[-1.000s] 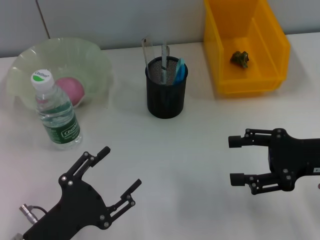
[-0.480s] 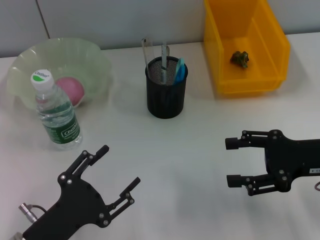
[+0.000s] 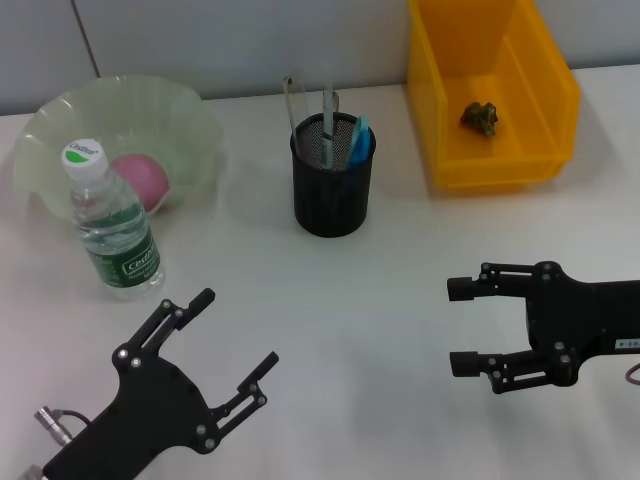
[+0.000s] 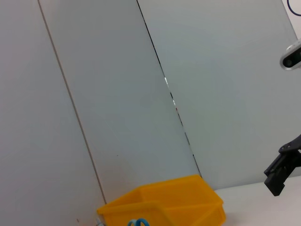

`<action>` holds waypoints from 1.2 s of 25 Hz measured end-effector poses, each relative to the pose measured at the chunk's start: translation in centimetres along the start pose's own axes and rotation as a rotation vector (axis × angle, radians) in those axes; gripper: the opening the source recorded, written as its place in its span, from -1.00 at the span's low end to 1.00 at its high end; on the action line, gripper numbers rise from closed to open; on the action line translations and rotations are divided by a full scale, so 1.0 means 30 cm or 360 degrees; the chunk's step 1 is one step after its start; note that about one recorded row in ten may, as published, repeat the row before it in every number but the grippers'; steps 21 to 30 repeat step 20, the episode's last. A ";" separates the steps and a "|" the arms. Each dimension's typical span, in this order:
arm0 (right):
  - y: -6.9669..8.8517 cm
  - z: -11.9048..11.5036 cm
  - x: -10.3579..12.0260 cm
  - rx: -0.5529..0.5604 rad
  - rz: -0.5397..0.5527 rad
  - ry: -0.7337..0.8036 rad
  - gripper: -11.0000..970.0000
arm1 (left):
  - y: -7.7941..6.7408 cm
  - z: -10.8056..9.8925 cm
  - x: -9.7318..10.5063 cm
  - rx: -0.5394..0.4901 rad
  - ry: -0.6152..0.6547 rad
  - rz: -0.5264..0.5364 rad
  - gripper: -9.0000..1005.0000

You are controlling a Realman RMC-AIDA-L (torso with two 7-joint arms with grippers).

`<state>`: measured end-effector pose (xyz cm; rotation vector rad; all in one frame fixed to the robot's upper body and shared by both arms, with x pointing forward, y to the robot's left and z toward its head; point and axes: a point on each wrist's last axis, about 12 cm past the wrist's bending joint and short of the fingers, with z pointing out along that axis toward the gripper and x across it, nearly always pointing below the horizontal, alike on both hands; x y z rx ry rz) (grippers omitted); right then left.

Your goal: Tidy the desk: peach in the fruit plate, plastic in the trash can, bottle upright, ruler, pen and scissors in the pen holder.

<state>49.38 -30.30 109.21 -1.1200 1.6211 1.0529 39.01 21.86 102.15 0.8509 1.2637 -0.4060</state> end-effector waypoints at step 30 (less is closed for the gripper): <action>-0.002 0.003 -0.002 0.0006 -0.0005 -0.0010 0.72 | 0.000 0.003 -0.004 -0.0005 -0.0011 -0.0003 0.57</action>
